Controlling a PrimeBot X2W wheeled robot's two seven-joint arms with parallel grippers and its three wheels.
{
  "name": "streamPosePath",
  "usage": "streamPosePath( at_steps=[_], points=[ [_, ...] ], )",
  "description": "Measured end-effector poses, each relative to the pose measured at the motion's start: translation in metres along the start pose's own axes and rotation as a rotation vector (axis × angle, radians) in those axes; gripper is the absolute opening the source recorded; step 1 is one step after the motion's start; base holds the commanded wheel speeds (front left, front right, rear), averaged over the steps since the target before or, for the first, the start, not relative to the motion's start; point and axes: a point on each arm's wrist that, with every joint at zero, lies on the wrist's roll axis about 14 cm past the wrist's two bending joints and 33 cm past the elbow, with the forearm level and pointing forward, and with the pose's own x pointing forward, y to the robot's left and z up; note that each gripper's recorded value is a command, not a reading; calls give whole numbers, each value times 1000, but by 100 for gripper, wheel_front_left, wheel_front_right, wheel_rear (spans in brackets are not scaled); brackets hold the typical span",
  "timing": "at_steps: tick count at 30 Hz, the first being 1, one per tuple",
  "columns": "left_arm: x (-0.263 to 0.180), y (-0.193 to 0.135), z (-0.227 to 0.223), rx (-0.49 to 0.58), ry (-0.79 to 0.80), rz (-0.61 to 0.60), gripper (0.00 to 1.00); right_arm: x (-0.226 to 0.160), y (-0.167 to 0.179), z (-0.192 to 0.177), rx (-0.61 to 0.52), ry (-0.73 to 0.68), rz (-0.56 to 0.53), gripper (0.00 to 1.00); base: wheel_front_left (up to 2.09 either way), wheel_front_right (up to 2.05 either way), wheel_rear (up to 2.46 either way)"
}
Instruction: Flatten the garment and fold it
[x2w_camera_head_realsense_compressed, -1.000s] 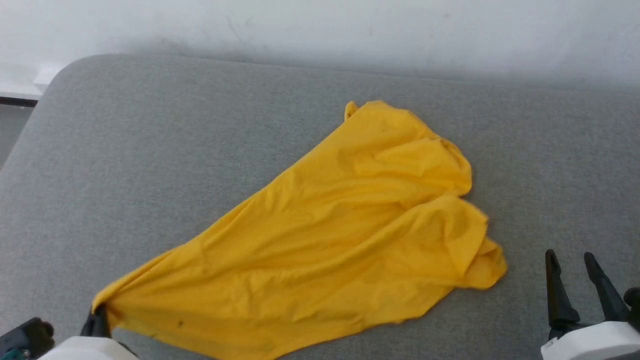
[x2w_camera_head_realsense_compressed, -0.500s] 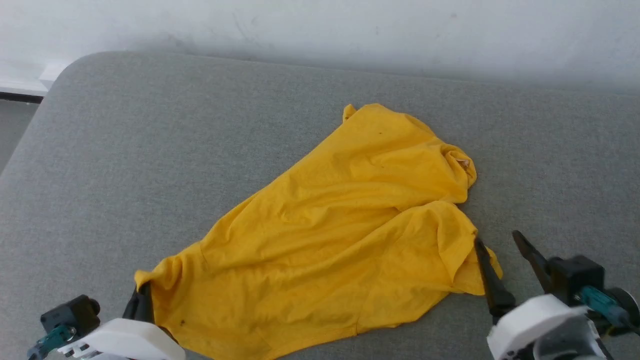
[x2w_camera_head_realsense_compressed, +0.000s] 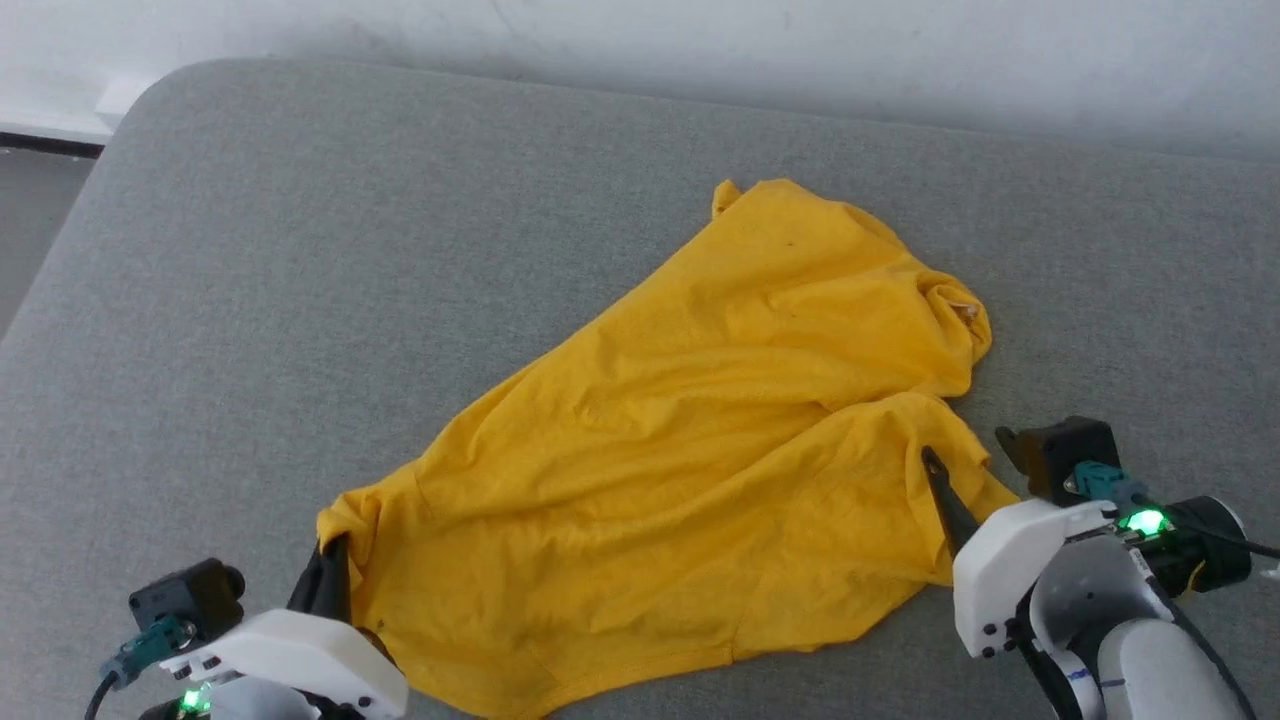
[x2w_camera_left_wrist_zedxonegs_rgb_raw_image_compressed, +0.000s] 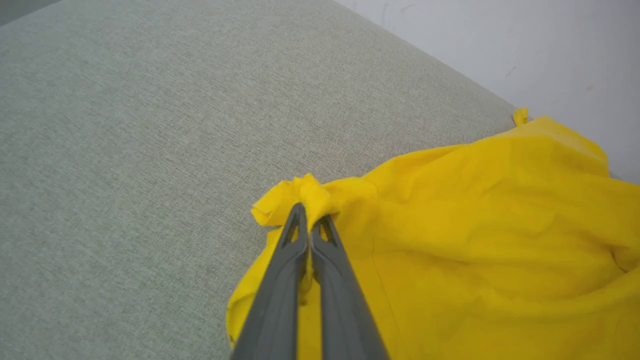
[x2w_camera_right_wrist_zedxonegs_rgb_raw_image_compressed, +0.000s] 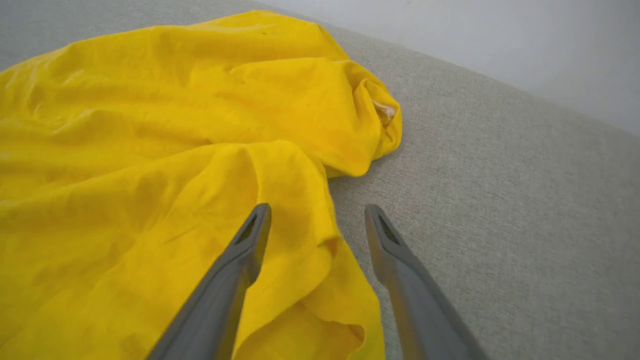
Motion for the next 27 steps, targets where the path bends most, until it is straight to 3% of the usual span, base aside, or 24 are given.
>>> streamPosePath(
  at_steps=[8,9,10,13,21,27],
  points=[
    [-2,7,-4,-11,7,24,0,12,6,-26,64,142,36,100,0,0,0],
    [-3,8,-4,-13,6,26,0,12,6,-31,72,164,39,85,0,0,0],
    [-3,9,-4,-16,6,28,0,12,7,-34,83,174,41,50,0,0,0],
    [-4,10,-4,-18,5,31,0,12,5,-33,100,164,39,0,0,0,0],
    [-3,4,1,-17,-12,9,0,7,-15,-3,143,22,-11,0,0,0,0],
    [1,-16,35,-62,-118,-62,0,-10,-43,39,210,-150,-74,0,0,0,0]
  ],
)
